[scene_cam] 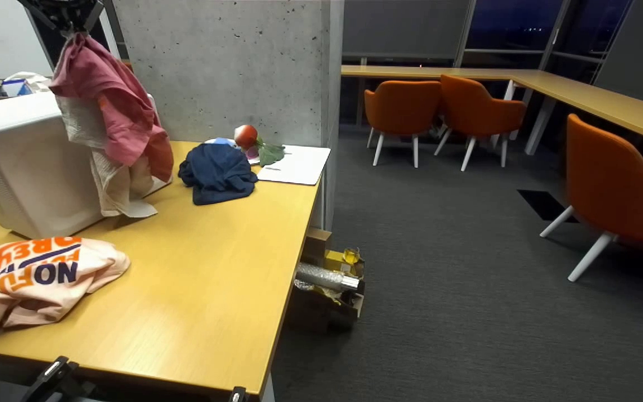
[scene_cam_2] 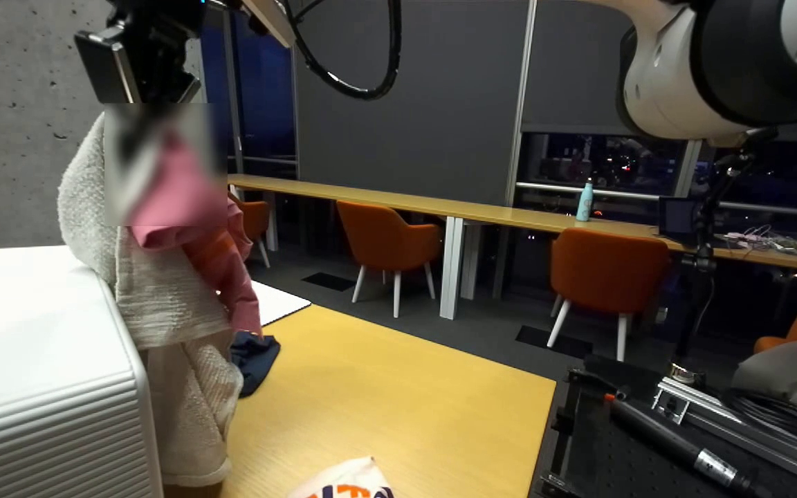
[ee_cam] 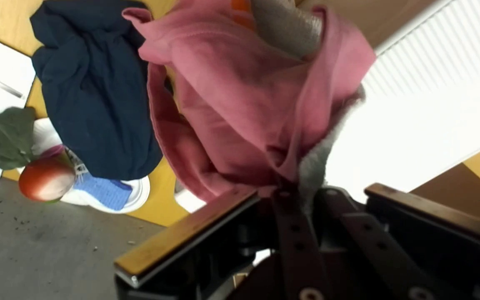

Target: Put the white towel and pink shirt on the basket

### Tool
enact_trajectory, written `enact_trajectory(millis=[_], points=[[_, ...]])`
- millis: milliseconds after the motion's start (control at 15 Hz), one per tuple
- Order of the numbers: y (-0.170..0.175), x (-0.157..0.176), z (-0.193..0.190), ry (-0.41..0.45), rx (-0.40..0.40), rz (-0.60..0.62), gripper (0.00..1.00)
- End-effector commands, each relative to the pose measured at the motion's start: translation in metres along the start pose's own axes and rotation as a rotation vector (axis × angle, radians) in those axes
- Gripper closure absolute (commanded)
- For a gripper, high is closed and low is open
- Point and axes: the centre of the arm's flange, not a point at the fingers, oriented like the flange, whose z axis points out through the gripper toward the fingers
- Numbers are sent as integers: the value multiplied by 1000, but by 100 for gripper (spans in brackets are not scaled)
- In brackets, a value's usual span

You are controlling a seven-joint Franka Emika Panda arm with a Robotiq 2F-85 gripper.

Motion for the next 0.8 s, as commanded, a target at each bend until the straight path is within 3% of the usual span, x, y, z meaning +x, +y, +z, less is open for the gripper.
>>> enact_trajectory(millis=[0, 333, 733], points=[[6, 78, -17, 151, -15, -16, 98], [-12, 97, -22, 269, 156, -120, 98], [-59, 103, -12, 254, 374, -324, 98]])
